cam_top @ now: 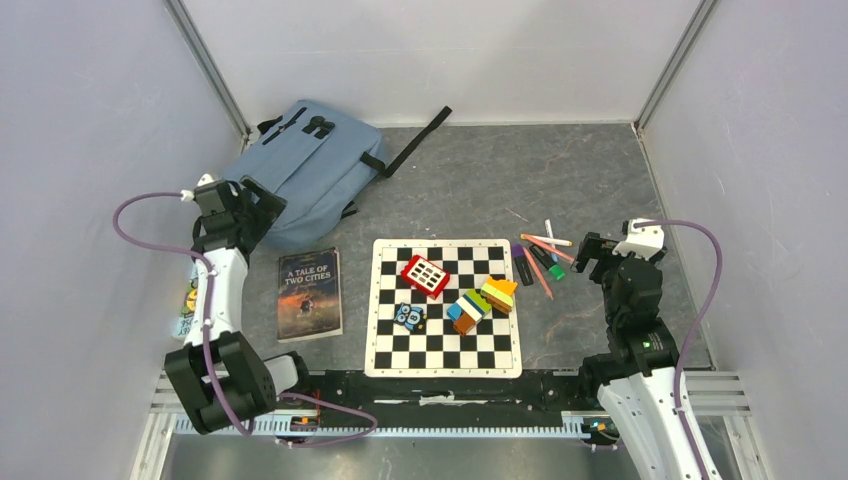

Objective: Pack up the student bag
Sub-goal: Adjust the student bag at the center of the board.

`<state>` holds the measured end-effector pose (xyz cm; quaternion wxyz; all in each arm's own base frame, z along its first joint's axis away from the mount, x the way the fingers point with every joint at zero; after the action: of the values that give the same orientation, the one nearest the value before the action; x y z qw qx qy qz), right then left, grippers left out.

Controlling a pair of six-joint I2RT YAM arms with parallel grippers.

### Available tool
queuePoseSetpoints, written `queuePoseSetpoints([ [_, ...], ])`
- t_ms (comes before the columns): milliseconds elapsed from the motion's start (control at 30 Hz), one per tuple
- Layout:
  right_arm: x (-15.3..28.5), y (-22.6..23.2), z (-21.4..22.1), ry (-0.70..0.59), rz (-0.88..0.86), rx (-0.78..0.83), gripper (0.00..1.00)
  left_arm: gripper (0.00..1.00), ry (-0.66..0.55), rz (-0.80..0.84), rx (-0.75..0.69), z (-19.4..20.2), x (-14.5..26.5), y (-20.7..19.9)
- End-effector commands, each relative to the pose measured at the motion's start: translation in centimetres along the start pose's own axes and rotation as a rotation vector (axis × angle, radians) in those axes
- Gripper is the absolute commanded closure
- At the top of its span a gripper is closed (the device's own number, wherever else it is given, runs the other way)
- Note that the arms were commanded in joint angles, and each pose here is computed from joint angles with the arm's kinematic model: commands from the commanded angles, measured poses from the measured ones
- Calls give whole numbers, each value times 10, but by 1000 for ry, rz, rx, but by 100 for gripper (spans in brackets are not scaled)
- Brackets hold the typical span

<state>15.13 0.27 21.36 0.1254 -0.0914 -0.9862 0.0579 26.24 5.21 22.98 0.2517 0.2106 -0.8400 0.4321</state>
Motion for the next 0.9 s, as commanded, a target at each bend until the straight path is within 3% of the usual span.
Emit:
queuePoseSetpoints([
  [0, 1, 2, -8, -38, -21, -26, 2, 0, -107, 53, 169, -24, -6, -5],
  [267, 1, 2, -9, -42, -31, -27, 2, 0, -54, -80, 312, -13, -36, 39],
  [567, 2, 2, -9, -41, -40, -15, 2, 1, 18, -83, 294, -13, -56, 44],
  [667, 2, 6, -12, -46, -73, -38, 2, 20, 65, -45, 243, -16, -62, 39],
  [867, 6, 9, -27, -77, -178, 23, 2, 67, 69, 101, 94, -10, -44, 3],
])
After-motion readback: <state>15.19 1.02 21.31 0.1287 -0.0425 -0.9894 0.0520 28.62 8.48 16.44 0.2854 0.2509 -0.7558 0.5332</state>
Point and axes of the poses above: each gripper's point midway between its finger pads, its own x axis back along the fingers, its own y axis along the line the jaws close on, z = x × y, the point moved 10 cm from there along x, back along the fingers, and after that the axes turned 11 degrees about x, right-handed, at the moved point
